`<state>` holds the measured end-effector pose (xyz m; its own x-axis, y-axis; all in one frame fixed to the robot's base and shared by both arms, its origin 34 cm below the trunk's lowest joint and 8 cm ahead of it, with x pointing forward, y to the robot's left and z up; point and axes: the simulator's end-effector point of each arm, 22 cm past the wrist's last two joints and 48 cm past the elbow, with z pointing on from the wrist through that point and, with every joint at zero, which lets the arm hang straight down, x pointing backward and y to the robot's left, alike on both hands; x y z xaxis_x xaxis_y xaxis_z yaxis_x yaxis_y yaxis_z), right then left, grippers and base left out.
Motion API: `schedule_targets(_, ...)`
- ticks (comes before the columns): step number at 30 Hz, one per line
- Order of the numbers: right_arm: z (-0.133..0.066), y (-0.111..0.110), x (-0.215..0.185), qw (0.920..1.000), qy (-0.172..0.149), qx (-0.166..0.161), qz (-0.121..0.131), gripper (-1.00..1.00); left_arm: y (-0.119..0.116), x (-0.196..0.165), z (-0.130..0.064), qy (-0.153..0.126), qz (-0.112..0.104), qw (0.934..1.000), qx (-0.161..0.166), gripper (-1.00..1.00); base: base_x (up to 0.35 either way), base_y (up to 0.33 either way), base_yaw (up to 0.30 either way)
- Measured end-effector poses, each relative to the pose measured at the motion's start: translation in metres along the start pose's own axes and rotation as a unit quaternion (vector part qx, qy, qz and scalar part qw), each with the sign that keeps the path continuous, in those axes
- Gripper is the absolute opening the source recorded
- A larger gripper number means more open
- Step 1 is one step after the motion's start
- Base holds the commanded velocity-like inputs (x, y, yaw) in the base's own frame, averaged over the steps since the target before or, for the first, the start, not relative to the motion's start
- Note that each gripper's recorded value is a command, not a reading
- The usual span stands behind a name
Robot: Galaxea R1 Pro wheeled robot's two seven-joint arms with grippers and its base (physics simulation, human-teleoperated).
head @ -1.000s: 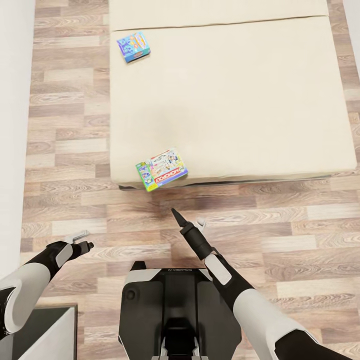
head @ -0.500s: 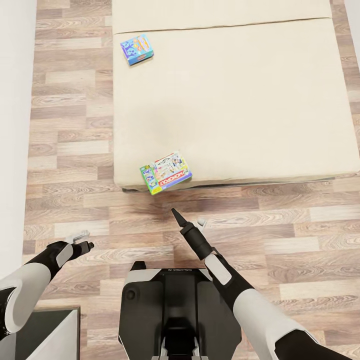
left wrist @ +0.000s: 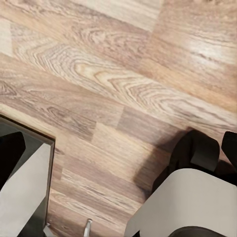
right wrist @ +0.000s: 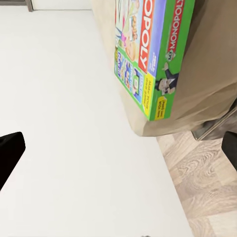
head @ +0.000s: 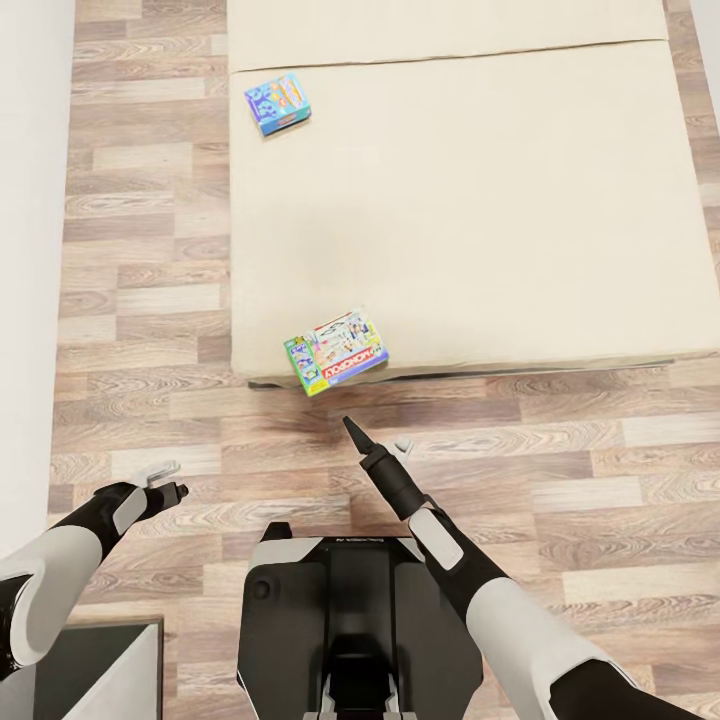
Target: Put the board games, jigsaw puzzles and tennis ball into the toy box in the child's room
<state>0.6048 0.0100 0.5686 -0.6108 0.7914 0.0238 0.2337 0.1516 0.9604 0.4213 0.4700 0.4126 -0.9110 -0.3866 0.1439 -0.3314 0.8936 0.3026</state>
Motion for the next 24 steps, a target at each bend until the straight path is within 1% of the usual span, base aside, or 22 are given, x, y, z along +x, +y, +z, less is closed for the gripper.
schedule_targets(9, 0.000, 0.001, 0.000, 1.0000, 0.000, -0.001, 0.000, 1.00, 0.000, 0.000, 0.000, 0.001, 0.000, 1.0000, 0.000, 1.00, 0.001, 0.000, 0.000)
schedule_targets(24, 0.008, -0.011, -0.004, 1.0000, 0.000, -0.003, -0.001, 1.00, -0.006, -0.006, 0.012, 0.001, 0.000, 1.0000, 0.000, 1.00, 0.000, 0.000, 0.000)
